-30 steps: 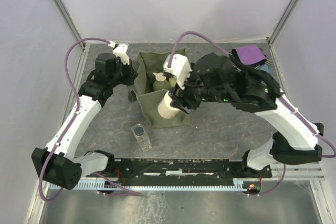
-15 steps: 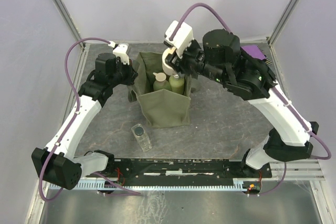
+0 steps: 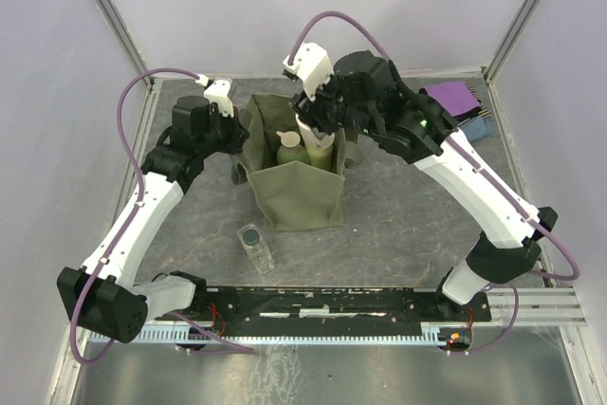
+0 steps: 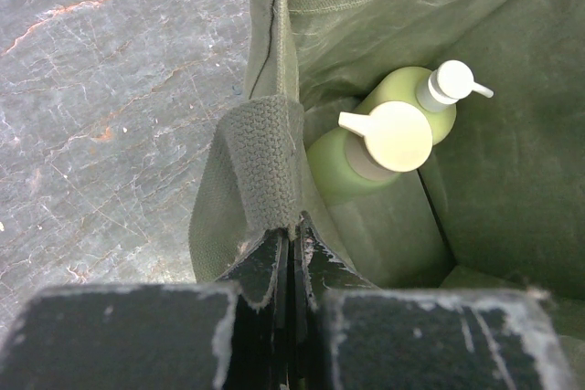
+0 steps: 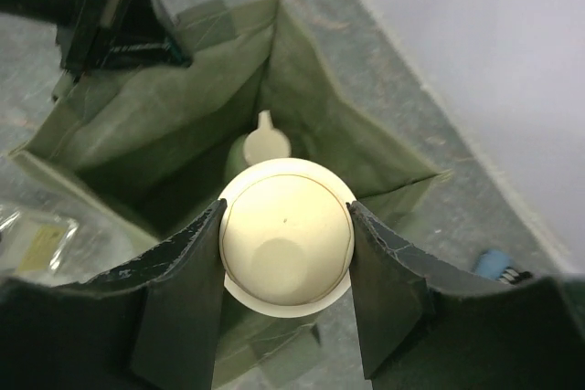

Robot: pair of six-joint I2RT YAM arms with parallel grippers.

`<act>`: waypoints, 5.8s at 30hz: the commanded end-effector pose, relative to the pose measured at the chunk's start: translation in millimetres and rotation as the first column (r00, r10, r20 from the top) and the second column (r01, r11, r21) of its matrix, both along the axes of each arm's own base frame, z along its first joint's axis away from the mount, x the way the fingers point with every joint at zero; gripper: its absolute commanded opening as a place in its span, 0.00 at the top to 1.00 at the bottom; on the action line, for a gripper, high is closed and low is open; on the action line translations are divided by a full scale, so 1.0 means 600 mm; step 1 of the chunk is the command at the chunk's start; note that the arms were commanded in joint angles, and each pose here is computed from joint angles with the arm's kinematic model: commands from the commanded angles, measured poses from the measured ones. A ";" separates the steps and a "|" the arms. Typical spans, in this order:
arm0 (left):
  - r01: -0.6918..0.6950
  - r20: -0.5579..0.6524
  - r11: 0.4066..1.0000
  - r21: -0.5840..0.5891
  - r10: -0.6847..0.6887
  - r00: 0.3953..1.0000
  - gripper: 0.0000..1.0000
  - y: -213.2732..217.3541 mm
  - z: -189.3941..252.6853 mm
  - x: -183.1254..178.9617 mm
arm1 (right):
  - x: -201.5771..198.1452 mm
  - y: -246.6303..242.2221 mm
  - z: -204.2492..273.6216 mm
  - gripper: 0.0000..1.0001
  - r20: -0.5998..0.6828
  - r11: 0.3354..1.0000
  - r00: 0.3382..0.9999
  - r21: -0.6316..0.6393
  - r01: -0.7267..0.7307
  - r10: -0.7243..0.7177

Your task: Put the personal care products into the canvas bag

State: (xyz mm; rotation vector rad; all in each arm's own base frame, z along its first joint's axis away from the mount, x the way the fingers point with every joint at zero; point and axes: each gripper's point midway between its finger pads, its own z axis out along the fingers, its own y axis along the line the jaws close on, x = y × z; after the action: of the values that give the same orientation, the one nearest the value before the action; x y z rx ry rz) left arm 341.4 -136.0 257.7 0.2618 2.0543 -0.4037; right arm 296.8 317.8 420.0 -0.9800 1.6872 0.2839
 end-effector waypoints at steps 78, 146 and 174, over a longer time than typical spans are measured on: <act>0.029 0.006 0.999 0.026 -0.029 1.000 0.97 -0.002 -0.007 0.001 | 0.012 -0.047 -0.412 0.41 -0.560 0.956 0.777 -0.210 0.204 -0.289; 0.025 -0.028 0.998 0.053 -0.023 0.999 0.97 0.006 -0.020 -0.008 | -0.255 0.232 -0.352 0.09 -0.572 0.989 0.809 -0.025 0.147 -0.134; 0.030 -0.027 0.998 0.063 -0.028 0.999 0.97 0.004 -0.023 0.001 | -0.286 0.262 -0.452 0.19 -0.591 0.978 0.790 -0.201 0.048 -0.160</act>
State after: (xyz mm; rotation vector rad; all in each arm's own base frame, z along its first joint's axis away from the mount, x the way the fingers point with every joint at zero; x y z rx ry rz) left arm 345.6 -136.1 253.0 0.2803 2.0631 -0.3885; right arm 126.3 468.9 137.5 -0.9576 2.4010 0.3920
